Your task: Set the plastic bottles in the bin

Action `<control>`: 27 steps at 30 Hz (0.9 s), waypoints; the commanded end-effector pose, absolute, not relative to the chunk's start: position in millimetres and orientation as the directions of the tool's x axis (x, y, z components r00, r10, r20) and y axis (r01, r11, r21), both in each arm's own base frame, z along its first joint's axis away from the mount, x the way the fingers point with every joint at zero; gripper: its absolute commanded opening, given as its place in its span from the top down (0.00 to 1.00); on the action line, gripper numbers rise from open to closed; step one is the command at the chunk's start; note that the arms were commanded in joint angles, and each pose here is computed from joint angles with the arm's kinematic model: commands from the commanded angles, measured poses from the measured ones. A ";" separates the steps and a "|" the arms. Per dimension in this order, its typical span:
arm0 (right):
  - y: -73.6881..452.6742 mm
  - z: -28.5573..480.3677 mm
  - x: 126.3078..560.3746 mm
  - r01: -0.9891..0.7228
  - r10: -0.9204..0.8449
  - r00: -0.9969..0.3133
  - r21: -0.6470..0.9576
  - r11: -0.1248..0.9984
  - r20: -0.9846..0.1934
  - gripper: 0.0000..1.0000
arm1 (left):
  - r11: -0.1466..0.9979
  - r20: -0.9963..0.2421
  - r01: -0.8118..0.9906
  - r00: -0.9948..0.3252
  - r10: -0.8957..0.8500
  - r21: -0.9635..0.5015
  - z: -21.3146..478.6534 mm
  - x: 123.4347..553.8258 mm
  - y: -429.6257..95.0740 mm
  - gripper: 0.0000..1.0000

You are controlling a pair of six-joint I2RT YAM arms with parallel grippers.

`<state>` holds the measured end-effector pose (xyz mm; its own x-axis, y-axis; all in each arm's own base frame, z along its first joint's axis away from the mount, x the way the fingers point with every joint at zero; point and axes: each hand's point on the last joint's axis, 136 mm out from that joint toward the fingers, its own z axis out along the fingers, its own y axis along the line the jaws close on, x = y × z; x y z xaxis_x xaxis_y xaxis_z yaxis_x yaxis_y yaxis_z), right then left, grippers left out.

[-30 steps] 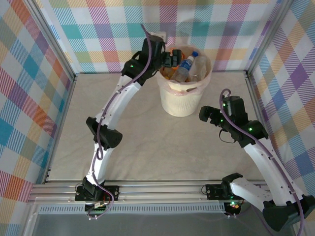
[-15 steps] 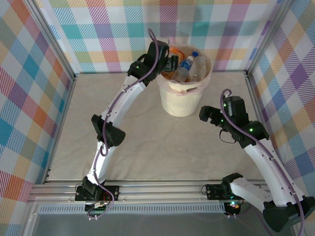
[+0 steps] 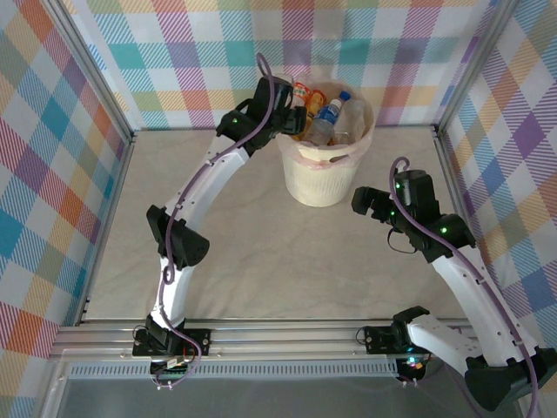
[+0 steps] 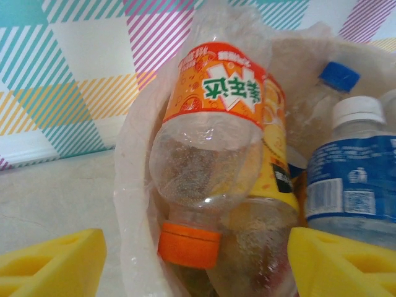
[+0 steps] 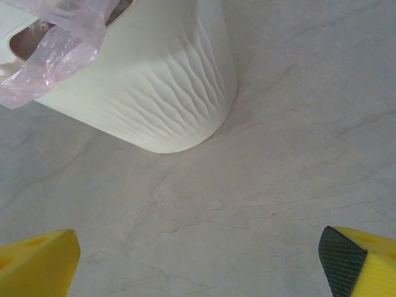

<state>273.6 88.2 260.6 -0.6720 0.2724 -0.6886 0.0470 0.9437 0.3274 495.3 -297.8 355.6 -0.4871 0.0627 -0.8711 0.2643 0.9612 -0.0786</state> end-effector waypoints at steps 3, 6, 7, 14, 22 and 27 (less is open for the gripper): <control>89.5 264.6 272.6 0.039 0.284 -0.658 0.344 0.938 -0.698 0.00 | 0.921 -0.909 0.343 -0.415 -0.025 -0.182 419.0 464.6 -297.5 0.18; 86.1 263.0 270.6 0.051 0.285 -0.655 0.336 0.941 -0.700 0.00 | 0.911 -0.919 0.358 -0.391 -0.055 -0.207 439.6 450.5 -291.0 0.15; 84.6 262.0 269.3 0.054 0.287 -0.653 0.334 0.941 -0.701 0.00 | 0.911 -0.922 0.353 -0.381 -0.067 -0.212 446.4 445.5 -285.9 0.14; 71.2 245.9 256.8 0.105 0.300 -0.652 0.309 0.945 -0.697 0.00 | 0.948 -0.940 0.234 -0.314 -0.135 -0.215 466.0 406.8 -229.3 0.03; 47.6 208.3 245.6 0.206 0.303 -0.661 0.222 0.953 -0.687 0.00 | 0.973 -0.935 -0.030 -0.272 -0.227 -0.227 395.7 340.4 -132.2 0.00; 32.4 201.1 245.4 0.214 0.276 -0.579 0.184 0.959 -0.767 0.00 | 0.947 -0.938 -0.236 -0.216 -0.271 -0.219 329.3 294.7 -65.2 0.00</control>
